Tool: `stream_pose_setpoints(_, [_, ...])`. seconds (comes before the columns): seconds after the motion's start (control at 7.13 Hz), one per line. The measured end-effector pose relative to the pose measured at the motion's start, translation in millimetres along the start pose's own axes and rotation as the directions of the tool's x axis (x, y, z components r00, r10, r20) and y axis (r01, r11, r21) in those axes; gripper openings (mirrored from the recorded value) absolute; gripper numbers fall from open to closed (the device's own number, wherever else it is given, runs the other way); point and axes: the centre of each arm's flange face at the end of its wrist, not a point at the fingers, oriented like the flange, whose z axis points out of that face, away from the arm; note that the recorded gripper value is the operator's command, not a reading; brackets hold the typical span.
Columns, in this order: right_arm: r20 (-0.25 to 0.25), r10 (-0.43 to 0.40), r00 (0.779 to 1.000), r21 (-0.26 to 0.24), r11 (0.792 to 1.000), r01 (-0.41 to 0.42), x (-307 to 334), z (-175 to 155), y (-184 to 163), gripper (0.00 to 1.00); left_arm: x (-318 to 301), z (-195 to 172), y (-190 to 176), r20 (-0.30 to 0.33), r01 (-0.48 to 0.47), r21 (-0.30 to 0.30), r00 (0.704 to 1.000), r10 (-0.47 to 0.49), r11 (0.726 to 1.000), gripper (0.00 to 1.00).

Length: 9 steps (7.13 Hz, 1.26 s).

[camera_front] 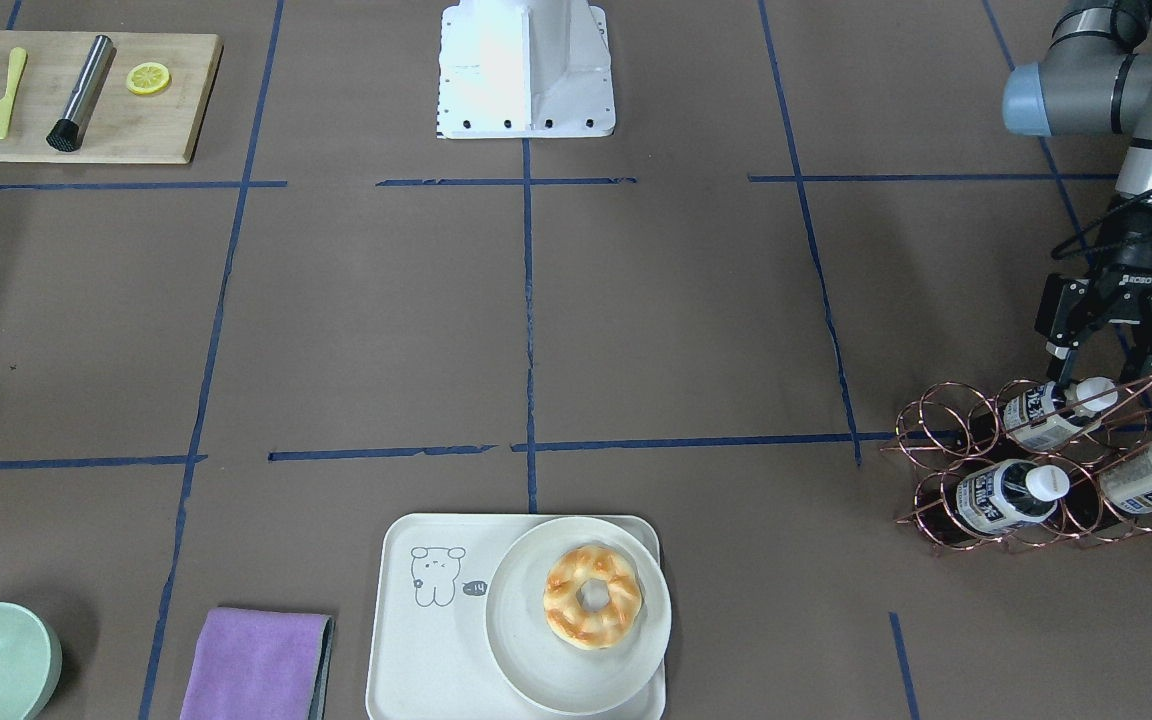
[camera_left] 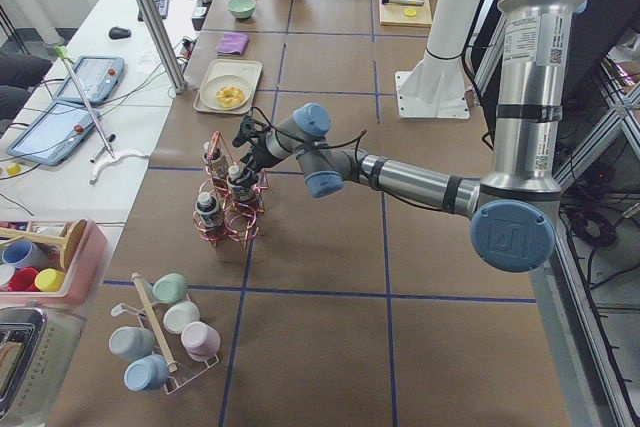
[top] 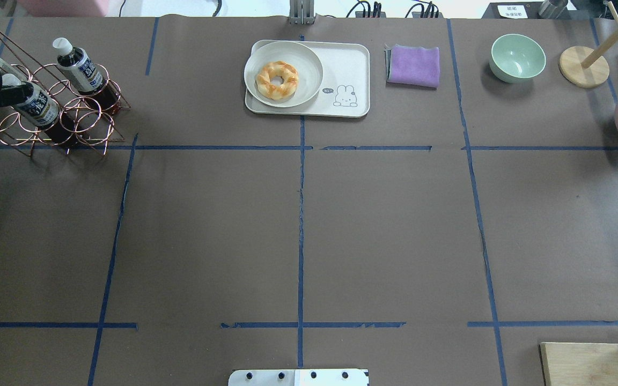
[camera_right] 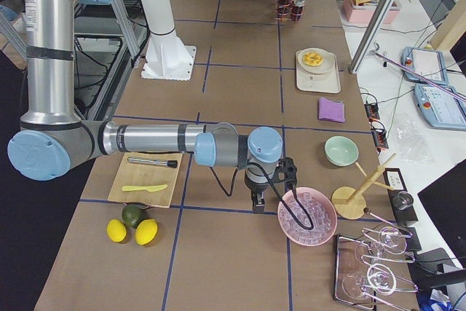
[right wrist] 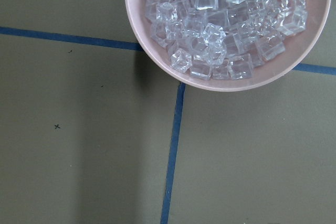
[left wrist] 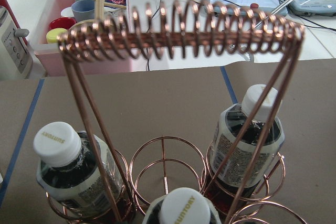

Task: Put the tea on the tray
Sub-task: 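Grasp the tea bottle with the left gripper and lift it out of the rack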

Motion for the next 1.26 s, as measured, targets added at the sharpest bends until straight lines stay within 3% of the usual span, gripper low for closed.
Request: stream_pose_setpoints(1.26, [0.000,-0.001,1.000,0.001,1.000,0.001,-0.6,-0.6,-0.2,1.00,5.7,8.6,-6.0,-0.004,-0.006,0.000,1.000,0.006,1.000,0.71])
